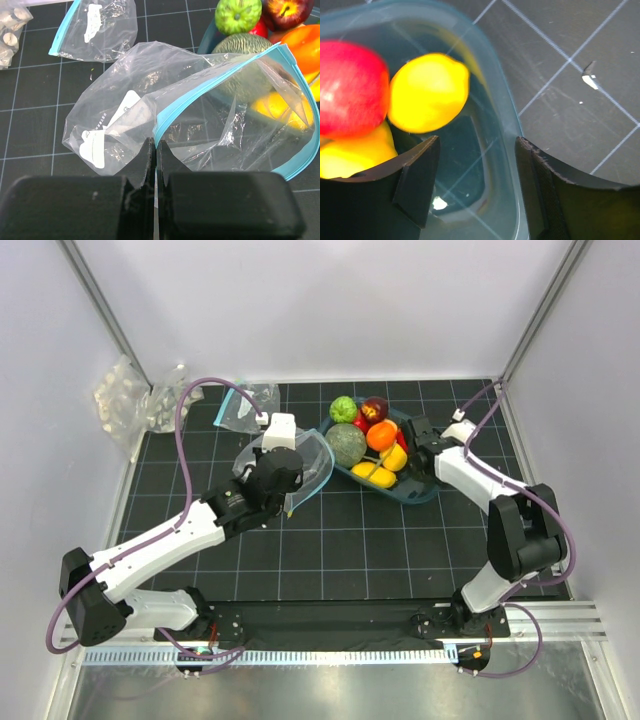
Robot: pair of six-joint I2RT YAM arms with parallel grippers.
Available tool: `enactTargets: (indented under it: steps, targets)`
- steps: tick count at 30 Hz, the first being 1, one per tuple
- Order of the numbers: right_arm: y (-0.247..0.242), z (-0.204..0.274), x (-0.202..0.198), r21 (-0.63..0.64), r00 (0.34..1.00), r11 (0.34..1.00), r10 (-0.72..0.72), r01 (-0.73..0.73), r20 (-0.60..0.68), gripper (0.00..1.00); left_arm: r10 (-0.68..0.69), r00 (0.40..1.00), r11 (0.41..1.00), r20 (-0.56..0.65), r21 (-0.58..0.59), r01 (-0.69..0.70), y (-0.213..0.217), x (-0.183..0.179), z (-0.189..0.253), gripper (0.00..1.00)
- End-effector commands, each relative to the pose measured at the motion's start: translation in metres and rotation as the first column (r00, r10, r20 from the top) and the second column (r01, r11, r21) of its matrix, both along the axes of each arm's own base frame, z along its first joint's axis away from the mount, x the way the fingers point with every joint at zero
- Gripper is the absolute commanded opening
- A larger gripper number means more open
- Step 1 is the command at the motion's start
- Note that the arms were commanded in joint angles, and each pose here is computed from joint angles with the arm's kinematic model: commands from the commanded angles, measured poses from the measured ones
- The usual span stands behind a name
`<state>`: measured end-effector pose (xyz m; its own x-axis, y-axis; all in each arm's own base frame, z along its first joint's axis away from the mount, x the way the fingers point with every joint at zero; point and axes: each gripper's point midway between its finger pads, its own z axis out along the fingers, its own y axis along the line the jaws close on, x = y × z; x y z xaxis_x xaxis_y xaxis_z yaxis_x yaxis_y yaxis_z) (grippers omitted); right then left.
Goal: Place the food in the zip-top bag and seal the zipper
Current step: Adjust the bin at the center of the board, then pick up the fake fruit from the bin.
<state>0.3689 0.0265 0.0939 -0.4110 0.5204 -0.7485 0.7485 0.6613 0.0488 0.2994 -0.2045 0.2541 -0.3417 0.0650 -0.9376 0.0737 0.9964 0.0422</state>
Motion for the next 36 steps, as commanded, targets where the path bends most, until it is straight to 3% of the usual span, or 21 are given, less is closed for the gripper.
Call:
enactTargets:
  steps: [1, 4, 6, 11, 22, 27, 32, 36]
  targets:
    - [0.000, -0.018, -0.015, 0.087, 0.997, 0.996, 0.040, -0.034, -0.063, 0.63, 0.034, 0.999, 0.999, 0.027, -0.017, -0.033, 0.004, 0.004, 0.006, 0.00]
    - [0.014, 0.004, -0.004, 0.089, 0.988, 0.984, 0.152, -0.153, 0.012, 0.60, 0.035, 0.999, 0.999, 0.025, -0.013, -0.035, 0.003, 0.004, 0.005, 0.00]
    - [0.026, 0.028, -0.002, 0.053, 0.973, 0.974, 0.216, -0.221, 0.087, 0.63, 0.037, 0.999, 0.999, 0.023, -0.005, -0.037, 0.003, 0.005, 0.003, 0.00]
    - [0.078, 0.044, 0.002, 0.048, 0.845, 0.862, 0.480, -0.504, 0.237, 0.70, 0.034, 0.999, 0.999, 0.015, 0.004, -0.034, 0.000, 0.007, 0.000, 0.00]
    - [0.142, 0.029, 0.021, 0.171, 0.730, 0.724, 0.593, -0.668, 0.339, 0.64, -0.024, 1.000, 0.999, -0.012, -0.036, 0.024, -0.013, 0.004, -0.004, 0.00]
    - [0.147, 0.019, 0.030, 0.187, 0.751, 0.742, 0.566, -0.644, 0.340, 0.62, -0.030, 0.999, 0.999, -0.019, -0.033, 0.029, -0.015, 0.005, -0.006, 0.00]
    - [0.154, 0.004, 0.038, 0.214, 0.767, 0.745, 0.563, -0.632, 0.306, 0.40, -0.037, 0.999, 0.999, -0.021, -0.034, 0.036, -0.017, 0.005, -0.006, 0.00]
    - [0.154, 0.001, 0.038, 0.215, 0.770, 0.746, 0.564, -0.630, 0.297, 0.12, -0.035, 0.999, 0.999, -0.023, -0.028, 0.034, -0.016, 0.005, -0.007, 0.00]
